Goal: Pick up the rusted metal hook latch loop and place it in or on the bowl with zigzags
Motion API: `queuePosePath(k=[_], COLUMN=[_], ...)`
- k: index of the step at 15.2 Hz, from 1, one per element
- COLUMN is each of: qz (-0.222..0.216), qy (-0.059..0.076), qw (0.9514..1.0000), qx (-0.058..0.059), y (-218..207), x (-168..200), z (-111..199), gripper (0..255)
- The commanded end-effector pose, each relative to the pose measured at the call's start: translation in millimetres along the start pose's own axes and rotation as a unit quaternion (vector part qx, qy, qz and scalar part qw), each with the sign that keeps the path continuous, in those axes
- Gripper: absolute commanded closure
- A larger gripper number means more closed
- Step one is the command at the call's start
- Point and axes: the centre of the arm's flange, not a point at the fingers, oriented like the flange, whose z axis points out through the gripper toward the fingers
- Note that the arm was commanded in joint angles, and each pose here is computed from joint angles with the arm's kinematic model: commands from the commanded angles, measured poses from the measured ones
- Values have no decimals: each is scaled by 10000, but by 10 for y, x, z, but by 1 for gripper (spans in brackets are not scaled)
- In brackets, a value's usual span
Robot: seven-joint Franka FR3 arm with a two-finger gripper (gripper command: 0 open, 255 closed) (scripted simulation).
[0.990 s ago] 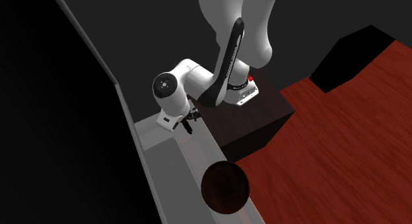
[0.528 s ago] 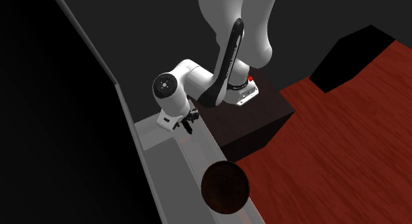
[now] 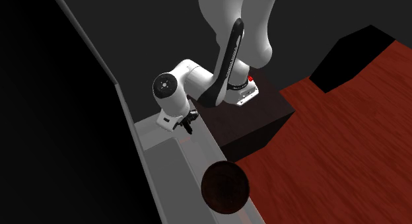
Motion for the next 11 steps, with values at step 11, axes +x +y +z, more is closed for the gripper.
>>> queuePosePath(k=[11], qz=[0], qy=[-1], qw=[10000], qx=[2], y=[-50], x=[-85], z=[-517], gripper=[255])
